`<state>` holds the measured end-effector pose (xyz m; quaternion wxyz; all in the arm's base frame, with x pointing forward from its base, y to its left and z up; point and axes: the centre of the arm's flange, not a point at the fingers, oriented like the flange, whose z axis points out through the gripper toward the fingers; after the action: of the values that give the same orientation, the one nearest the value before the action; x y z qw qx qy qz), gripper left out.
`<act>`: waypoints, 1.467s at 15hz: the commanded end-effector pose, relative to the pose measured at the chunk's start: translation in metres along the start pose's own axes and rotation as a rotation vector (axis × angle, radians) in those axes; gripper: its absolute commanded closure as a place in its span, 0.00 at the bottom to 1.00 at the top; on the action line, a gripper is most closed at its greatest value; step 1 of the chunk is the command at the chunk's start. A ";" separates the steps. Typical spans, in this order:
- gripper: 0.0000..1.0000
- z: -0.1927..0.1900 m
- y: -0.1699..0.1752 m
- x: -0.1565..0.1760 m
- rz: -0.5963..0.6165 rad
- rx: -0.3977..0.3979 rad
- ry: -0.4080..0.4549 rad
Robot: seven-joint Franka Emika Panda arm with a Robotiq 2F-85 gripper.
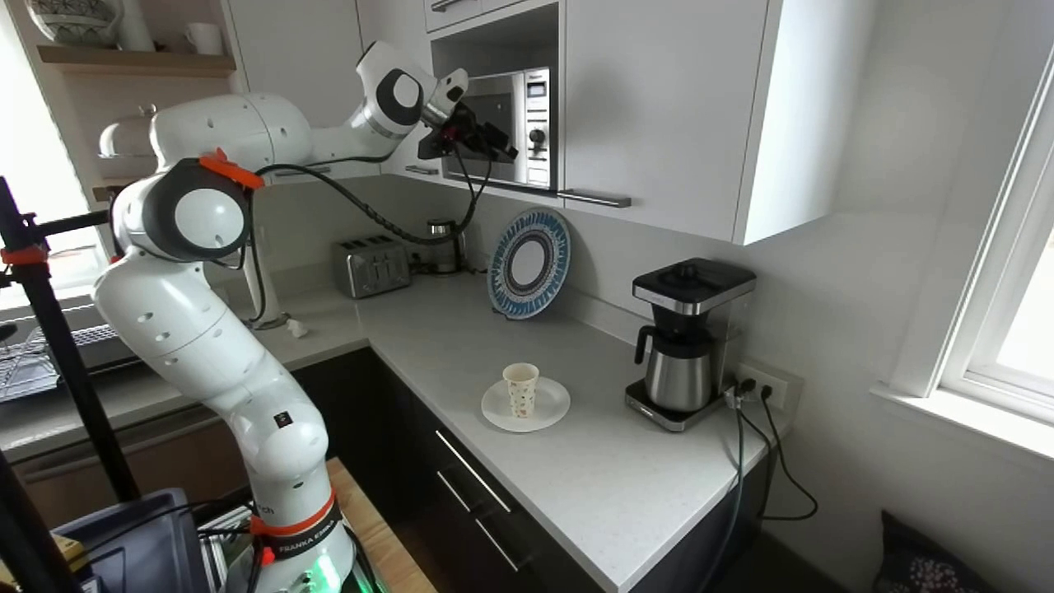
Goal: Close the microwave door fully
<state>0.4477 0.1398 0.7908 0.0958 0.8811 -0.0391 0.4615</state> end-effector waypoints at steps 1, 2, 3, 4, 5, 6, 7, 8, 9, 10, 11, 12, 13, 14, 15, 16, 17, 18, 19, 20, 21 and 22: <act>0.00 -0.034 0.014 -0.011 -0.063 0.021 -0.028; 0.00 -0.043 0.019 -0.015 -0.079 0.024 -0.037; 0.00 -0.051 0.023 -0.018 -0.086 0.033 -0.041; 0.00 -0.059 0.029 -0.021 -0.084 0.042 -0.051; 0.00 -0.066 0.035 -0.023 -0.083 0.041 -0.058; 0.00 -0.074 0.042 -0.026 -0.083 0.034 -0.068; 0.00 -0.081 0.048 -0.028 -0.078 0.046 -0.068; 0.00 -0.090 0.053 -0.031 -0.077 0.059 -0.061; 0.00 -0.097 0.058 -0.033 -0.075 0.052 -0.057; 0.00 -0.104 0.063 -0.036 -0.070 0.060 -0.050; 0.00 -0.111 0.067 -0.039 -0.060 0.067 -0.048; 0.00 -0.118 0.071 -0.041 -0.051 0.089 -0.042; 0.00 -0.125 0.074 -0.044 -0.041 0.104 -0.036; 0.00 -0.131 0.077 -0.047 -0.037 0.115 -0.033; 0.00 -0.137 0.080 -0.049 -0.026 0.135 -0.027; 0.00 -0.141 0.082 -0.052 -0.023 0.158 -0.019; 0.00 -0.145 0.085 -0.054 -0.021 0.160 -0.021; 0.00 -0.146 0.088 -0.057 -0.023 0.166 -0.020; 0.00 -0.141 0.079 -0.037 -0.014 0.134 0.000; 0.00 -0.144 0.082 -0.040 -0.014 0.138 0.003; 0.00 -0.147 0.083 -0.042 -0.013 0.140 0.005; 0.00 -0.147 0.084 -0.044 -0.013 0.140 0.005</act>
<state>0.2906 0.0871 0.8479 0.0368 0.8848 -0.0009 0.4644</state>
